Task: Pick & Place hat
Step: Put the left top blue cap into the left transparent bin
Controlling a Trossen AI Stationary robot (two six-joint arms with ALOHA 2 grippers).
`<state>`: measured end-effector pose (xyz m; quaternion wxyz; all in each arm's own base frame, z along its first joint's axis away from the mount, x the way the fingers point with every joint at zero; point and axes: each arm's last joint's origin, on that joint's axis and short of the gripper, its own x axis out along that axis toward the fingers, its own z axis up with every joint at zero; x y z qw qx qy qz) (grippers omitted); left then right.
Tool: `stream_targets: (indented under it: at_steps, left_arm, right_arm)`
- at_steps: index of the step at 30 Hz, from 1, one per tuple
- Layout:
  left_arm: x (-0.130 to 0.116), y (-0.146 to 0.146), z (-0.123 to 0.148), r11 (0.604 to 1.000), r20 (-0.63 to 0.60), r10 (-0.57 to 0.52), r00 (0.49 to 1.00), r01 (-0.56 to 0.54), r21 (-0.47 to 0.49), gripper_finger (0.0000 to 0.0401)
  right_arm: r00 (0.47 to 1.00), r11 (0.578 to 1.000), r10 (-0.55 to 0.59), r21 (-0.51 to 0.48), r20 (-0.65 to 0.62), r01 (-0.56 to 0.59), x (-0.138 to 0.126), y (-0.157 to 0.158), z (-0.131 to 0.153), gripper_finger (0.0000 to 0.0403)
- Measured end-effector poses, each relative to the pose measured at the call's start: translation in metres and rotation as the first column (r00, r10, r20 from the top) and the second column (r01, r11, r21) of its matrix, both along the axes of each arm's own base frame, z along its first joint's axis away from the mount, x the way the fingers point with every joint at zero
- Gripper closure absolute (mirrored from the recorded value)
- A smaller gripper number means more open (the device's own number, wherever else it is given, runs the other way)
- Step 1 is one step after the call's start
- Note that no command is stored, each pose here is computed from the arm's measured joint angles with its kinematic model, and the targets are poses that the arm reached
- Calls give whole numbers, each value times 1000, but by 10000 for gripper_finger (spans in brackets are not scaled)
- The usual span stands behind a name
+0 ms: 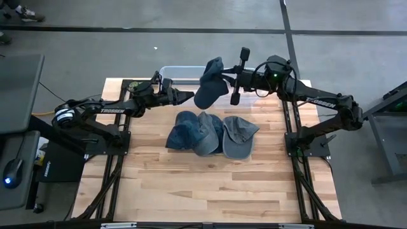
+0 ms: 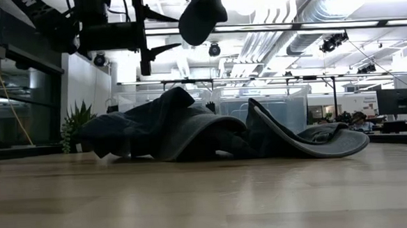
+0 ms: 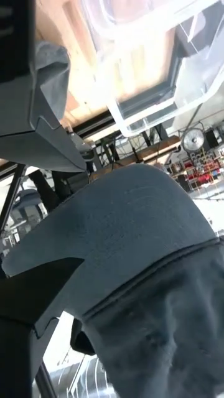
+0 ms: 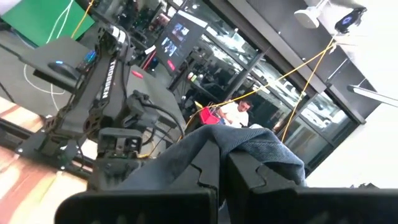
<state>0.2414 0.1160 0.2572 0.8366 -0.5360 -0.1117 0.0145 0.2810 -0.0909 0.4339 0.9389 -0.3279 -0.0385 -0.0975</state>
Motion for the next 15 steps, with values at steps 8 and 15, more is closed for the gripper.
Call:
stream_targets:
  at_steps: [8, 15]
  left_arm:
    - [4, -7, 1, 1000, 9, 14, 1000, -14, -5, 165]
    - [3, -6, 1, 999, 13, 41, 999, -41, -10, 165]
  right_arm:
    - [1000, 1000, -4, 0, 5, 4, -2, -8, 0, 403]
    - [999, 999, 40, -7, 9, -40, -1, -7, 0, 403]
